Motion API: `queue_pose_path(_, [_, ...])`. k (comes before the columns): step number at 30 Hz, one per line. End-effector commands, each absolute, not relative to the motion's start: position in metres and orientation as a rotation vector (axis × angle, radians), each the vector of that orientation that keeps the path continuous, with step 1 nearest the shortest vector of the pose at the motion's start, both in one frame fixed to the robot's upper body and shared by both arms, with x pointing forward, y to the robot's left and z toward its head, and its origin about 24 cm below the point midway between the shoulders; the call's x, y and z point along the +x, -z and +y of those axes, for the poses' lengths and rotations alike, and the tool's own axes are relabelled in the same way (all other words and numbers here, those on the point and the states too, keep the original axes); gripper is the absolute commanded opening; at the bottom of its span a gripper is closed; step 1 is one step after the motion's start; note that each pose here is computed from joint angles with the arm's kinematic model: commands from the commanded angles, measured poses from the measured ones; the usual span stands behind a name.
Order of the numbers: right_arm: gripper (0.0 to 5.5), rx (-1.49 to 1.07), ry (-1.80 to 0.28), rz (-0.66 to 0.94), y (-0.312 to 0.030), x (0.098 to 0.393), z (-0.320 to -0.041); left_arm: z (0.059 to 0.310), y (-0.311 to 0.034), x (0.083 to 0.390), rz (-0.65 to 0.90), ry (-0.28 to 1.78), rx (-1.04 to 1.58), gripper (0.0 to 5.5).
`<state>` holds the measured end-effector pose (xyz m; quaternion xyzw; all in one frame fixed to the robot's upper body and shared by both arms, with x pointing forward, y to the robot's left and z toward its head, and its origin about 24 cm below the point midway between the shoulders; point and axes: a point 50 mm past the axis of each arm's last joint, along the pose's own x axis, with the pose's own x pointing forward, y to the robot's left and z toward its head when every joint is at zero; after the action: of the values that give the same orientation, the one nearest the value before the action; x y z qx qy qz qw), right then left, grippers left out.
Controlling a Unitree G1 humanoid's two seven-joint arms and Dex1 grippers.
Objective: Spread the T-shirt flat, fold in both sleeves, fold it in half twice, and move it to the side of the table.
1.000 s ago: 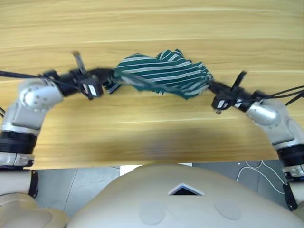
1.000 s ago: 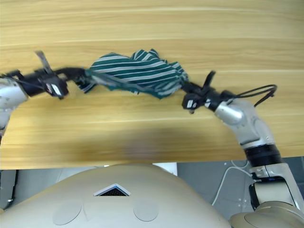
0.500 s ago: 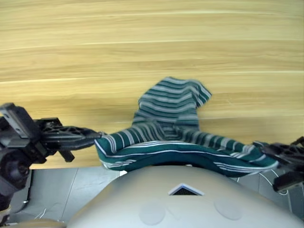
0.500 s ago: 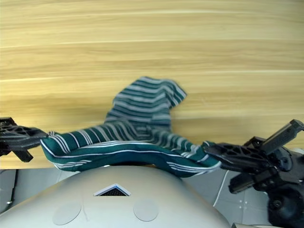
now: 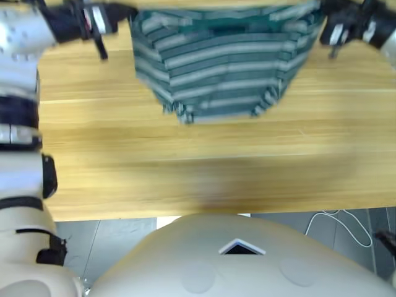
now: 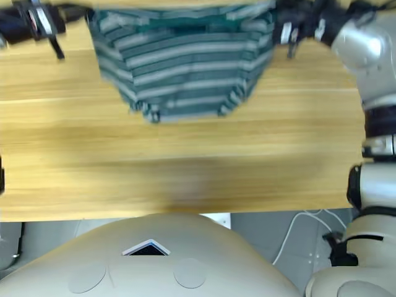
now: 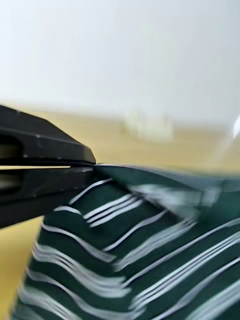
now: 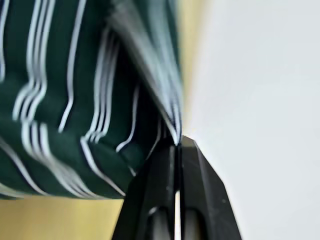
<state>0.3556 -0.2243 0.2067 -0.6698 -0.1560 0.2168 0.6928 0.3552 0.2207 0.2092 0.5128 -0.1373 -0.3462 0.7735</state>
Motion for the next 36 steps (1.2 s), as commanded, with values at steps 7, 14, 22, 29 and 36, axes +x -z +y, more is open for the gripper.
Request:
queue_pose_path(7, [0.00,-1.606,-0.674,0.135,-0.082,0.321,-0.285,0.275,-0.123,0.341,0.052,0.779,1.271,0.01])
queue_pose_path(14, [0.00,-1.501,-0.759,0.108,-0.041,0.298,-0.259,0.261,-0.024,0.285,0.128,0.913,1.173,0.01])
queue_pose_path(22, [0.00,-1.353,-0.889,0.038,-0.044,0.259,-0.256,0.252,-0.011,0.242,0.073,1.130,1.081,0.01])
queue_pose_path(29, [0.00,-1.274,-0.988,0.044,-0.059,0.199,-0.272,0.264,-0.039,0.206,0.007,1.182,1.084,0.01])
queue_pose_path(36, [0.26,-1.203,-1.103,0.084,-0.059,0.164,-0.265,0.255,-0.037,0.192,0.085,1.201,1.060,0.00])
